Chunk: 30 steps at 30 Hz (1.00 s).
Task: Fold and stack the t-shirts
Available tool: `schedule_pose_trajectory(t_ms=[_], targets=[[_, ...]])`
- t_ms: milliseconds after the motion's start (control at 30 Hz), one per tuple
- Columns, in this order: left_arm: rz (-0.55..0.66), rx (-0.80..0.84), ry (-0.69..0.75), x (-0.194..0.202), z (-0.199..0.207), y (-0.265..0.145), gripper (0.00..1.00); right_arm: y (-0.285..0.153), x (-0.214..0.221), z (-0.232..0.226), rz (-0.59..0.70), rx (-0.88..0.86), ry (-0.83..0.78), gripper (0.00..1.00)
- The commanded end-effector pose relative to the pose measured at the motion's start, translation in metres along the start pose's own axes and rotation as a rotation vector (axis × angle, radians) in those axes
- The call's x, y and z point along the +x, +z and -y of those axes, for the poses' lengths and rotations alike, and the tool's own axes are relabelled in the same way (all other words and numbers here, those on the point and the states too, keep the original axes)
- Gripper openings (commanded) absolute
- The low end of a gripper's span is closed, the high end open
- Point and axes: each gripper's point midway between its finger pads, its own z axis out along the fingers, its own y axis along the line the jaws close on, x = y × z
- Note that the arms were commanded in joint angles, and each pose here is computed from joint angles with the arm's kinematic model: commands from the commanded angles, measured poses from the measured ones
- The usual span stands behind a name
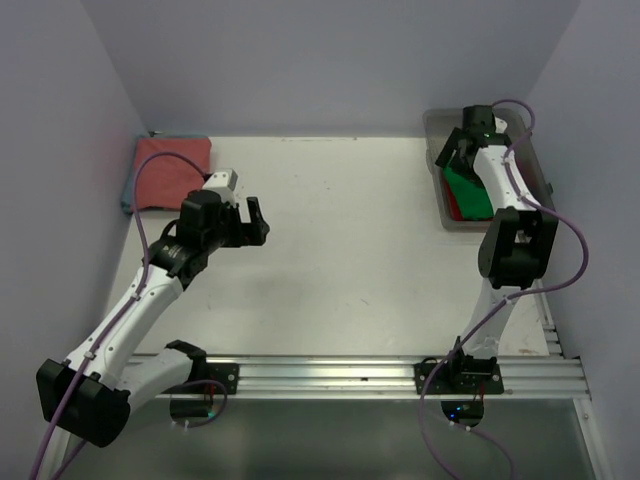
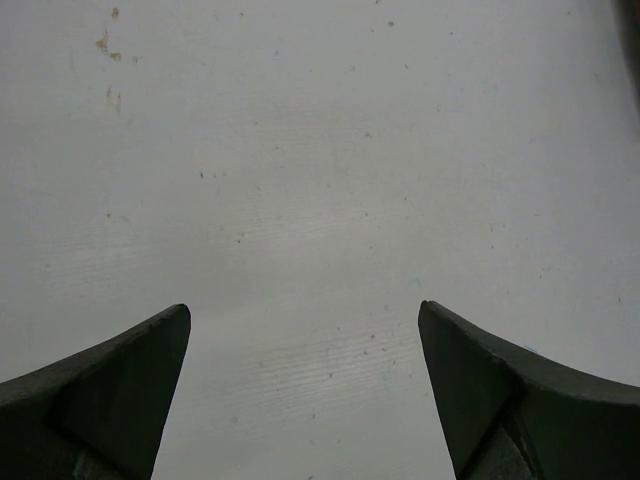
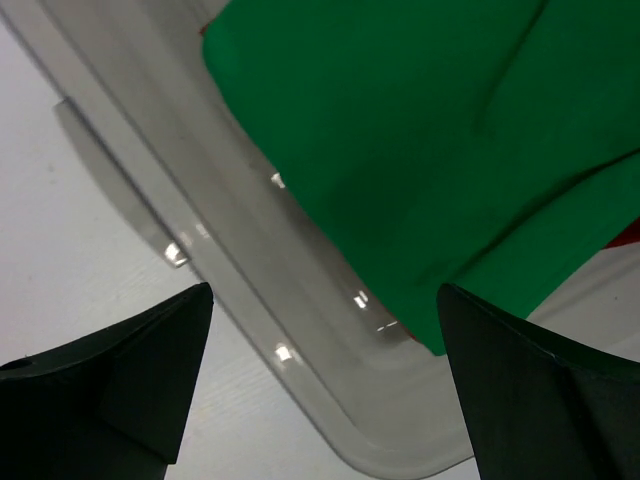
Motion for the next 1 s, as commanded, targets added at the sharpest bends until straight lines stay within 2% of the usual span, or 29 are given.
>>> schedule_pose_trajectory(t_ms=[0, 233, 467, 567, 600, 633, 667, 700, 833, 867, 933, 967], targets=[[0.036, -0.007, 0.025, -0.006, -0.003, -0.003, 1.00, 0.014, -0.008, 0.039, -0.012, 0.102, 0.116, 0.98], [0.033, -0.008, 0.021, -0.005, -0.003, -0.002, 1.00, 0.045, 0.002, 0.068, -0.058, 0.182, 0.169, 0.94], [0.034, -0.011, 0.019, -0.005, -0.004, -0.003, 1.00, 0.074, 0.030, 0.069, -0.155, 0.157, 0.199, 0.81], [0.031, -0.017, 0.019, -0.005, -0.005, -0.003, 1.00, 0.079, 0.038, 0.068, -0.176, 0.147, 0.210, 0.65], [0.031, -0.017, 0.019, -0.004, -0.005, -0.004, 1.00, 0.079, 0.041, 0.069, -0.180, 0.149, 0.212, 0.55], [0.032, -0.020, 0.018, -0.004, -0.006, -0.004, 1.00, 0.077, 0.040, 0.070, -0.174, 0.150, 0.219, 0.31], [0.030, -0.021, 0.019, -0.003, -0.006, -0.004, 1.00, 0.075, 0.039, 0.070, -0.170, 0.152, 0.222, 0.13], [0.031, -0.021, 0.018, -0.003, -0.006, -0.004, 1.00, 0.073, 0.040, 0.071, -0.171, 0.152, 0.224, 0.02], [0.029, -0.016, 0.017, -0.002, -0.005, -0.003, 1.00, 0.049, 0.025, 0.073, -0.106, 0.136, 0.245, 0.00], [0.030, -0.012, 0.017, -0.002, -0.005, -0.003, 1.00, 0.032, 0.009, 0.073, -0.052, 0.117, 0.260, 0.00], [0.031, -0.010, 0.017, -0.002, -0.005, -0.003, 1.00, 0.018, 0.004, 0.077, -0.019, 0.116, 0.273, 0.00], [0.032, -0.010, 0.017, -0.003, -0.004, -0.003, 1.00, -0.006, -0.016, 0.076, 0.056, 0.085, 0.294, 0.00]])
